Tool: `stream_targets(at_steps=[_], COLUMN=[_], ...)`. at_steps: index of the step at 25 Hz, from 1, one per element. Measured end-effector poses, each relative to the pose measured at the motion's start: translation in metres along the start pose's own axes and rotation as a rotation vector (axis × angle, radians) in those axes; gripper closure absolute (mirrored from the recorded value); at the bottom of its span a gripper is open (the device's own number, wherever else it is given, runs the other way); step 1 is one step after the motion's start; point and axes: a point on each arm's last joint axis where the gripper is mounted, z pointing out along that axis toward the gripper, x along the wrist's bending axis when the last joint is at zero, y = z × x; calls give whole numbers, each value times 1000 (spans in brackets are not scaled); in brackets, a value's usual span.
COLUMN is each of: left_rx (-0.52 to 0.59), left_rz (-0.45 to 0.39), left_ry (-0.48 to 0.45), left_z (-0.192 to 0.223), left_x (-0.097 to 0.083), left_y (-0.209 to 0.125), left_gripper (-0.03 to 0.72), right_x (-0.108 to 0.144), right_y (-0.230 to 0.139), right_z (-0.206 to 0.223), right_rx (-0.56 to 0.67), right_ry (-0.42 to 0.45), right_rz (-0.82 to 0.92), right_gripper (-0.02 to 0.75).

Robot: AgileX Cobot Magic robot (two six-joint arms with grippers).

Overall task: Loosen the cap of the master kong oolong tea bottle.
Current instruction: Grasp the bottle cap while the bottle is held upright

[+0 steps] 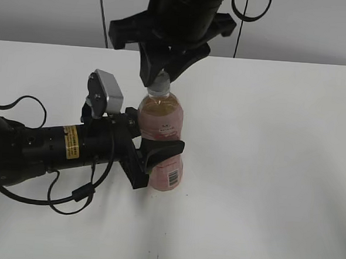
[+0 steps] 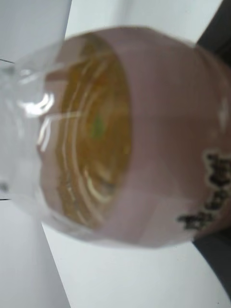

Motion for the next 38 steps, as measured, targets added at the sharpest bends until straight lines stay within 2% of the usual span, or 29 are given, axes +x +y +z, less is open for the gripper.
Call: stream_targets(at_steps=[9, 15, 19, 29, 35, 38], left_rx=[0, 5, 48, 57, 58, 58], left_rz=[-1, 13, 57, 60, 58, 57], left_ry=[2, 8, 34, 44, 49, 50], left_z=[0, 0, -2, -3, -3, -3], left_x=[0, 1, 3, 4, 4, 4], left_y=[0, 1, 6, 6, 6, 6], left_gripper=[303, 303, 303, 303, 303, 303], right_x=[0, 0, 0, -1, -1, -1], right_y=[0, 0, 0, 0, 0, 0], right_z=[0, -1, -1, -1, -1, -1], right_rx=[-2, -4, -4, -4, 5, 9], right_ry=[-5, -6, -6, -13, -29, -34], right_rz=[-306, -443, -504, -694, -1041, -1148], right_gripper=[468, 468, 468, 468, 468, 468])
